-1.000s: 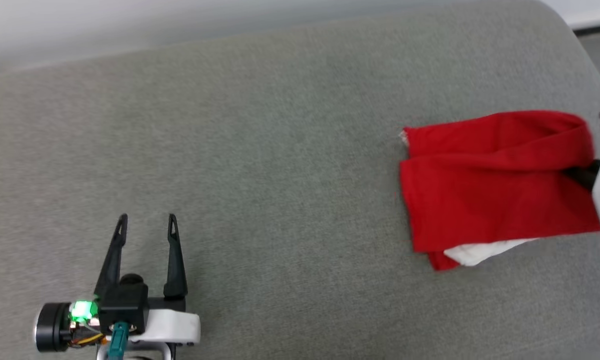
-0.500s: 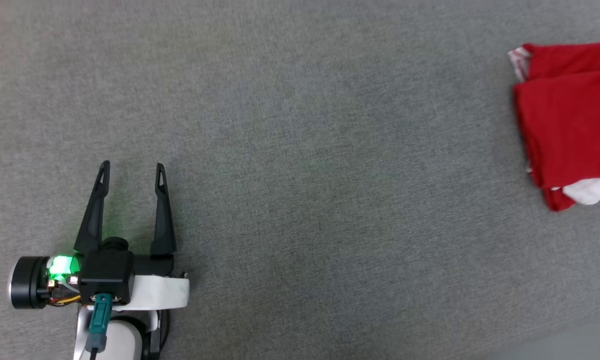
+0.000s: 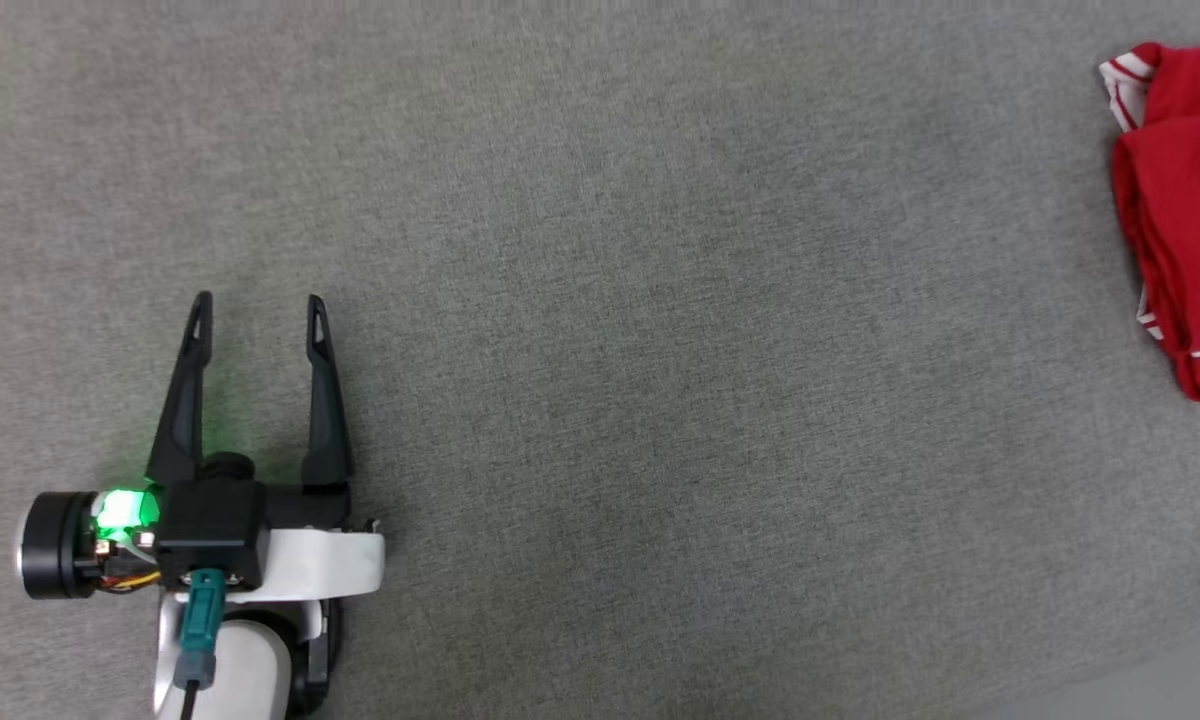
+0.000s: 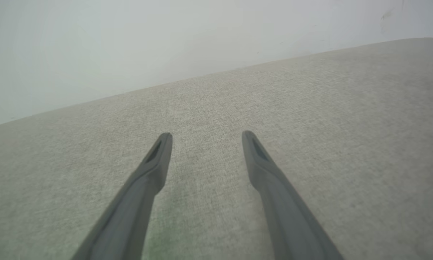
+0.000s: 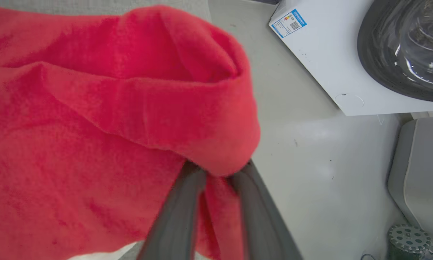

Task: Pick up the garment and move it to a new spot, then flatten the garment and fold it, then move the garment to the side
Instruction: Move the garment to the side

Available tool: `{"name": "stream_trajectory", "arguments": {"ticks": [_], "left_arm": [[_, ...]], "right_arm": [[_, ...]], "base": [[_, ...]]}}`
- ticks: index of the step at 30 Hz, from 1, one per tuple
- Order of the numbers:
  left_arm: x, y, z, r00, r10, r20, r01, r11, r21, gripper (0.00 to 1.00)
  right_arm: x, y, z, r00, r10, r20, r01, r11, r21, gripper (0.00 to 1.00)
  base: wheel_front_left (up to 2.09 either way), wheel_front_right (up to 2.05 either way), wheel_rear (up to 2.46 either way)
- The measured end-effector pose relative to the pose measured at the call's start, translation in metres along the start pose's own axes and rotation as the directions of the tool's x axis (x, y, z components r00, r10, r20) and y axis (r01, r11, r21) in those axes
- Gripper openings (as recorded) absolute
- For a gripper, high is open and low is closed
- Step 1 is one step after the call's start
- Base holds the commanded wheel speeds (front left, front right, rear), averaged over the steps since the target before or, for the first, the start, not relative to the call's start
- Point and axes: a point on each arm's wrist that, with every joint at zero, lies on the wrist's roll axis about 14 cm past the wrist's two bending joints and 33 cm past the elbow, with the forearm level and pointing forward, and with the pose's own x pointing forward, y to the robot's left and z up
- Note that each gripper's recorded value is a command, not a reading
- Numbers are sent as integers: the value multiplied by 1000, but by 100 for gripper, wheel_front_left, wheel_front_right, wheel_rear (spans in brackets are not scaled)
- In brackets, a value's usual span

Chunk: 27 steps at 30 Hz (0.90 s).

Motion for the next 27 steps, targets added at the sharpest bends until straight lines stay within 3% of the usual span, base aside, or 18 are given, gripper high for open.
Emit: {"name": "stream_trajectory", "arguments": {"ticks": [7, 9, 12, 19, 21, 27], "left_arm": [[-17, 2, 27, 999, 36, 26, -36, 999, -15, 100], [-24, 3, 36, 998, 45, 36, -44, 999, -15, 100], [-36, 7, 49, 997, 65, 52, -64, 998, -18, 100], [-64, 23, 70, 989, 127, 75, -127, 992, -9, 100], [-89, 32, 82, 983, 162, 87, -161, 987, -10, 100], [-112, 44, 94, 973, 205, 107, -206, 979, -5, 100]], "right_arm": [[-32, -26, 45, 970, -67, 234, 85, 994, -65, 100], [-48, -29, 69, 933, -69, 354, 101, 992, -72, 100], [-75, -28, 102, 846, -56, 531, 105, 993, -63, 100], [-140, 9, 159, 553, 21, 833, 36, 998, -49, 100], [-184, 69, 177, 367, 99, 925, -130, 990, -54, 100], [-242, 117, 181, 184, 138, 973, -287, 955, -81, 100]], "base": [[0, 0, 0], [0, 0, 0], [0, 0, 0], [0, 0, 0], [0, 0, 0], [0, 0, 0]]}}
